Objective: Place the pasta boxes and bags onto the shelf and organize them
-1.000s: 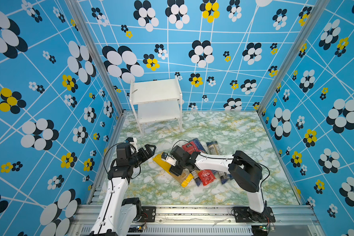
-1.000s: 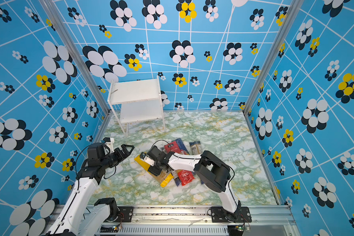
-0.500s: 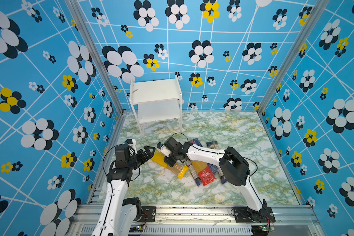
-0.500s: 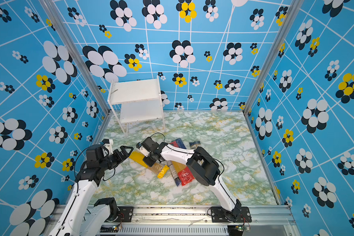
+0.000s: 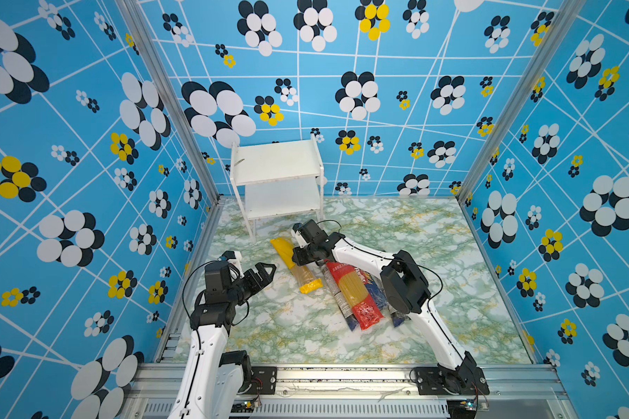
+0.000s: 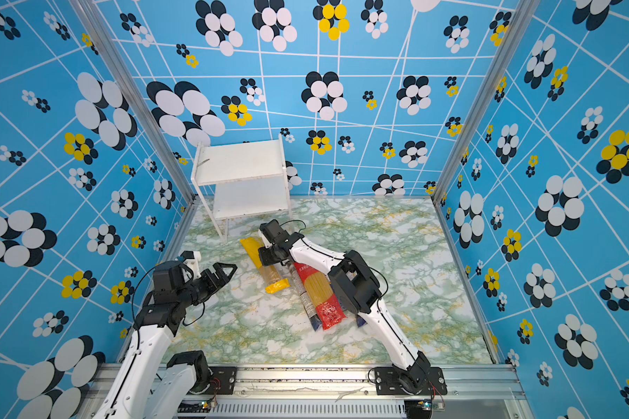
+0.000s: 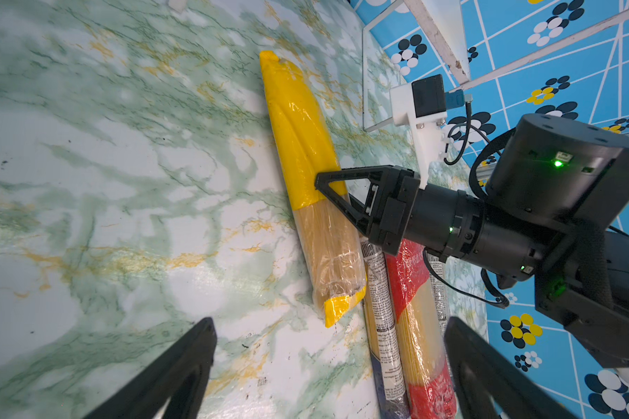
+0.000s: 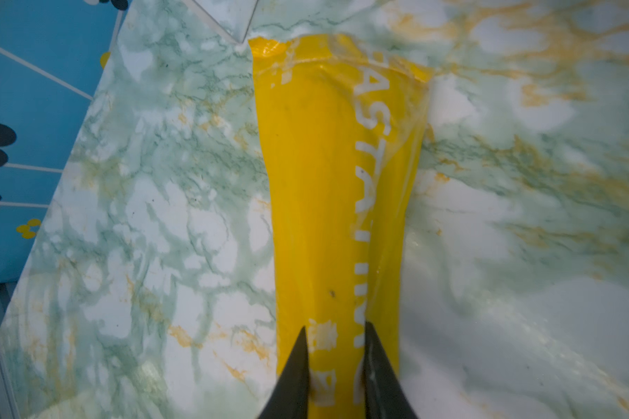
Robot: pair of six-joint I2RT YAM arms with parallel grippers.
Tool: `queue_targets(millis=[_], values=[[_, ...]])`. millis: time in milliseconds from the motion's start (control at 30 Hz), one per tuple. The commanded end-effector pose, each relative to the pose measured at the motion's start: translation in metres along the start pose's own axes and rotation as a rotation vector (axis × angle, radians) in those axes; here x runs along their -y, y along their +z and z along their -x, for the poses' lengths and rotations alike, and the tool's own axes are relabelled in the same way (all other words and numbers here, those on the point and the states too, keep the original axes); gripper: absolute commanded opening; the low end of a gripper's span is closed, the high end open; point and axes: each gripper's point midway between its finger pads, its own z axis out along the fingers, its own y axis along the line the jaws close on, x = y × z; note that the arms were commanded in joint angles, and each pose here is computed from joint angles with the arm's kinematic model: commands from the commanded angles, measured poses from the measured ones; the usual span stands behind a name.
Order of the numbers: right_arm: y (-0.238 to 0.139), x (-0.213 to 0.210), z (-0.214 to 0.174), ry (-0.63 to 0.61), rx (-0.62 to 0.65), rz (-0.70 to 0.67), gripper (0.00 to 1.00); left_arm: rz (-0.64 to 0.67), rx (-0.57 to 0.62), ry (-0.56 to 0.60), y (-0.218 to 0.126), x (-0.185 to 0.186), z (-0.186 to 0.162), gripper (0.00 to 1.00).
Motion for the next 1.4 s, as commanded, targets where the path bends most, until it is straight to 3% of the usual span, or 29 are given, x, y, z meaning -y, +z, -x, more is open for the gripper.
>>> queue_targets(millis=[0,100,200,433,667,833,1067,1367], values=[[-0.006,-0.020,0.030,0.131,0.090,0.064,0.08,-0.009,0.019,-0.009,-0.001,-0.002,-0.001,0.99],[-0.003,-0.026,0.030,0.157,0.089,0.110,0.14,0.003,0.016,-0.017,0.001,-0.007,-0.004,0.99],[-0.003,-0.024,0.026,0.154,0.083,0.107,0.40,0.017,0.023,-0.035,0.004,-0.014,-0.006,0.99],[-0.017,-0.012,0.011,0.101,0.078,0.062,0.59,0.062,0.038,-0.037,0.011,-0.020,-0.008,0.99],[-0.056,-0.005,-0.004,-0.076,0.057,-0.006,0.65,0.150,-0.006,0.074,0.030,-0.008,-0.018,0.99],[-0.098,0.018,-0.011,-0.177,0.044,-0.138,0.69,0.186,-0.043,0.114,0.053,0.000,-0.032,0.99],[-0.142,0.062,-0.029,-0.125,0.041,-0.214,0.71,0.284,-0.040,0.126,0.071,-0.003,-0.038,0.99],[-0.166,0.104,-0.061,-0.205,-0.069,-0.380,0.73,0.355,-0.079,0.132,0.097,-0.002,-0.052,0.99]])
